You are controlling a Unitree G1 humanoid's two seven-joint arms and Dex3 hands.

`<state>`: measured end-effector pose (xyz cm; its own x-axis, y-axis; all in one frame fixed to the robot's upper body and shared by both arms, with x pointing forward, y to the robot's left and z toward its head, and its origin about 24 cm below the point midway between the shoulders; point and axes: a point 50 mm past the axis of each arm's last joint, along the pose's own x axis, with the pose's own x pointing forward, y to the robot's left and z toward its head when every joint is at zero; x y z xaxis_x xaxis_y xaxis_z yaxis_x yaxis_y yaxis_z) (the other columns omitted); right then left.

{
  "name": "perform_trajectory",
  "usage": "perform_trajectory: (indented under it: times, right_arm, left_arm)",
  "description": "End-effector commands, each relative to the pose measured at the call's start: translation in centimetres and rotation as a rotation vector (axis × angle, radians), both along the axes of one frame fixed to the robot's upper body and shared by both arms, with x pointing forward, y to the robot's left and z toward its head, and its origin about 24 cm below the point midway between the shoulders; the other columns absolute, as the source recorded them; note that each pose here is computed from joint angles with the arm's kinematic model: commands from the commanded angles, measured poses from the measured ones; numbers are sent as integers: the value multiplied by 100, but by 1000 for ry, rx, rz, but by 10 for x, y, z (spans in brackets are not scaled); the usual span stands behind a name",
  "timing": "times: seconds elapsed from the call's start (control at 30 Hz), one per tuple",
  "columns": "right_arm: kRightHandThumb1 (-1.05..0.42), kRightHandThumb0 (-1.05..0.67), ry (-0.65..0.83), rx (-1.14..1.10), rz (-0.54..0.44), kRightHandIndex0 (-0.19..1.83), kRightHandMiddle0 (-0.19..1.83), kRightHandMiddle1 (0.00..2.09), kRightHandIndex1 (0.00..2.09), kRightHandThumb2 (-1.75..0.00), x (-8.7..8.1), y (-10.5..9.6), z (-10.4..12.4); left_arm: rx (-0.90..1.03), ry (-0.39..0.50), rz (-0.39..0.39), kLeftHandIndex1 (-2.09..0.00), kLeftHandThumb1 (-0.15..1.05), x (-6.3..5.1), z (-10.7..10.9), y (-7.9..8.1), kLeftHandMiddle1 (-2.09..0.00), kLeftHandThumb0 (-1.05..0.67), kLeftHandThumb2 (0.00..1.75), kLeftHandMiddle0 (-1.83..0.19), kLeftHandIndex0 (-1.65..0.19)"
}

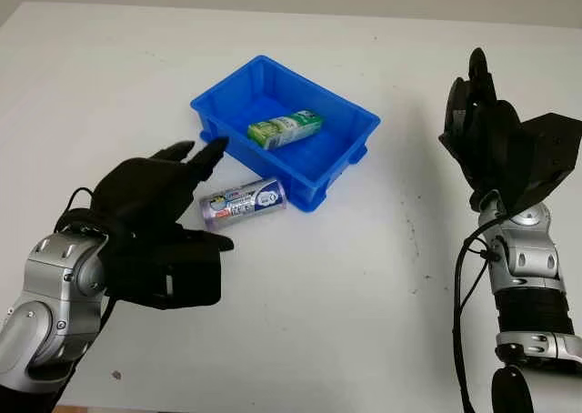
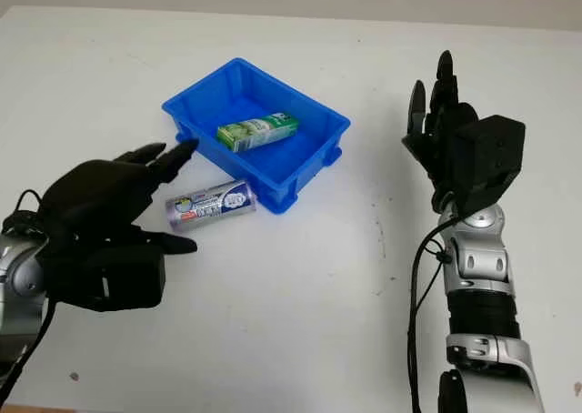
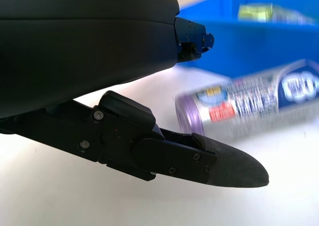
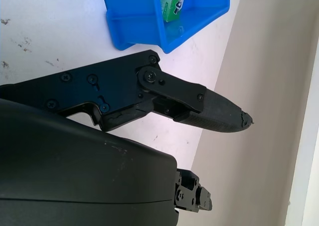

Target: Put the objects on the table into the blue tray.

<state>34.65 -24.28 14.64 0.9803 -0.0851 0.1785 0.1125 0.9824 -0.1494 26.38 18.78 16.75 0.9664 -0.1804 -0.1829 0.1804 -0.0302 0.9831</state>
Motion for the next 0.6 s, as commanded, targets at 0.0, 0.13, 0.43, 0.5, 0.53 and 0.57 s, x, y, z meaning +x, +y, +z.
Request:
perform_trajectory:
  times: [0.0, 0.13, 0.43, 0.5, 0.53, 0.57]
  right_arm:
    - [-105, -71, -30, 0, -5, -19, -19, 0, 0, -76, -2, 0, 5]
    - [-105, -71, -34, -2, -2, -19, -19, 0, 0, -75, -2, 0, 5]
    - [-105, -72, -36, 15, -13, -19, -19, 0, 0, -74, -2, -1, 6]
    - [-105, -71, -36, 14, -10, -19, -19, 0, 0, -74, -2, -1, 6]
    - [-105, -71, -35, 12, -9, -19, -19, 0, 0, -74, -2, -1, 6]
    - [-105, -70, -35, 9, -6, -19, -19, 0, 0, -75, -2, -1, 6]
  left_arm:
    - [9, -5, -8, -4, 105, -1, 2, -3, -5, -93, 22, -3, -2]
    - [16, 7, -4, -5, 105, -1, 1, -4, -5, -93, 22, -3, -3]
    - [-12, -10, -43, -5, 105, -3, -1, -10, -6, -93, 22, -5, -3]
    - [-9, -13, -55, -5, 105, -2, -1, -13, -6, -94, 28, -5, -2]
    - [-20, -23, -64, -5, 105, -1, -1, -15, -5, -95, 31, -5, -2]
    - [-30, -34, -73, -5, 105, 0, 0, -17, -6, -95, 34, -6, -3]
